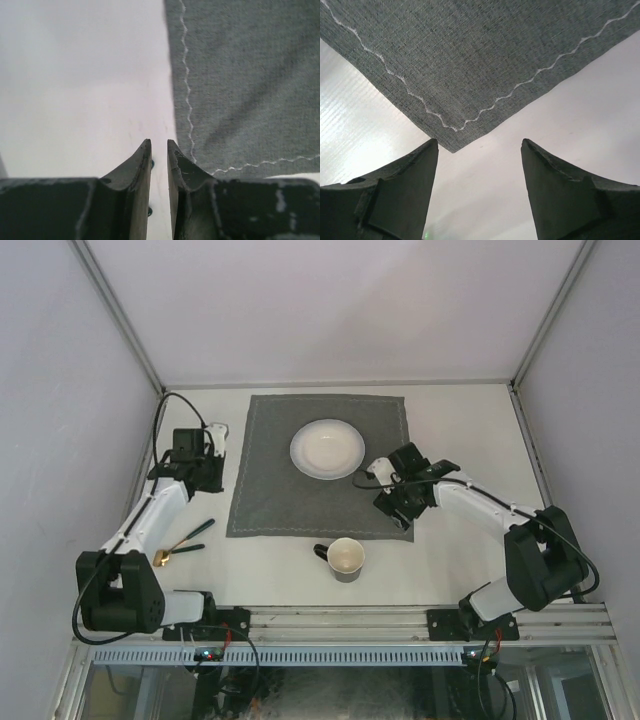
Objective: Set the dinner table for one person
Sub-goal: Adjust the napkin at the center of the board.
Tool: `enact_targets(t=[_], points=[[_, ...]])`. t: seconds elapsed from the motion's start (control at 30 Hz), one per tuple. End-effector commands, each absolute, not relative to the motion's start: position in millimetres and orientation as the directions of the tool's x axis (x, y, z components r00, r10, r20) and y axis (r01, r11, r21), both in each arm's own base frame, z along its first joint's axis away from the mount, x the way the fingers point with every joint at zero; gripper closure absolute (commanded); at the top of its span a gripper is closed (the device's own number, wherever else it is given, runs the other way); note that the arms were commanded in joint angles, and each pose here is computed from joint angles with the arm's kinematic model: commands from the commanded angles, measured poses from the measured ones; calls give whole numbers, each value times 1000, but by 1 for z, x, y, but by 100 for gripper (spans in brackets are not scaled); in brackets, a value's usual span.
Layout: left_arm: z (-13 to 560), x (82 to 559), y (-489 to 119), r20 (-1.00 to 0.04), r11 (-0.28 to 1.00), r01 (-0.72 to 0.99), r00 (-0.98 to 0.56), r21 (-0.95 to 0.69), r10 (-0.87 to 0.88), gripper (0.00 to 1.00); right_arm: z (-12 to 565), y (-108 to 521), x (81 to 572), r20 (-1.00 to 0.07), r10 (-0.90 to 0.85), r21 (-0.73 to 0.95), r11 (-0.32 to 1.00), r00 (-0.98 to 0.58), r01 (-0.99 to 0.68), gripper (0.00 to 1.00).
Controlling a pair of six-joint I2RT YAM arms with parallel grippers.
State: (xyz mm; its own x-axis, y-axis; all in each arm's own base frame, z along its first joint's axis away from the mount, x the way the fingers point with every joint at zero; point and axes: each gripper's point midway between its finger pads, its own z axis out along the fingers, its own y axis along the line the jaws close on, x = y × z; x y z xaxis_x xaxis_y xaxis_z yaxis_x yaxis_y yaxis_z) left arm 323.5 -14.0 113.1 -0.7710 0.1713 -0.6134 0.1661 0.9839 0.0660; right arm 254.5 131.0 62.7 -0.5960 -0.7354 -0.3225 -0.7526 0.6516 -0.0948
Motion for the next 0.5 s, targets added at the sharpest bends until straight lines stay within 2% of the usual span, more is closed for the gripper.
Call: enact_targets(t=[0.0, 0.13, 0.27, 0.3, 0.37, 0.4, 0.47], points=[[142, 339, 8, -693, 988, 66, -706, 143, 147, 78, 66, 135, 264, -365, -751, -146, 629, -549, -763, 35], [146, 336, 14, -692, 988, 43, -710, 147, 134, 79, 58, 137, 256, -345, -768, -132, 609, -540, -782, 38], [154, 334, 31, -700, 983, -49, -708, 177, 90, 78, 51, 141, 245, -333, -791, -127, 577, -514, -807, 39], [154, 333, 32, -691, 984, -49, -718, 170, 84, 70, 50, 143, 243, -328, -799, -126, 567, -505, -814, 39], [154, 331, 35, -678, 984, -52, -731, 172, 80, 44, 46, 145, 237, -313, -812, -120, 548, -492, -828, 39], [153, 330, 38, -670, 982, -54, -738, 180, 82, 36, 44, 146, 235, -305, -819, -116, 539, -487, -834, 39], [150, 328, 40, -653, 980, -46, -752, 191, 92, 31, 41, 148, 230, -290, -831, -110, 521, -474, -847, 39]])
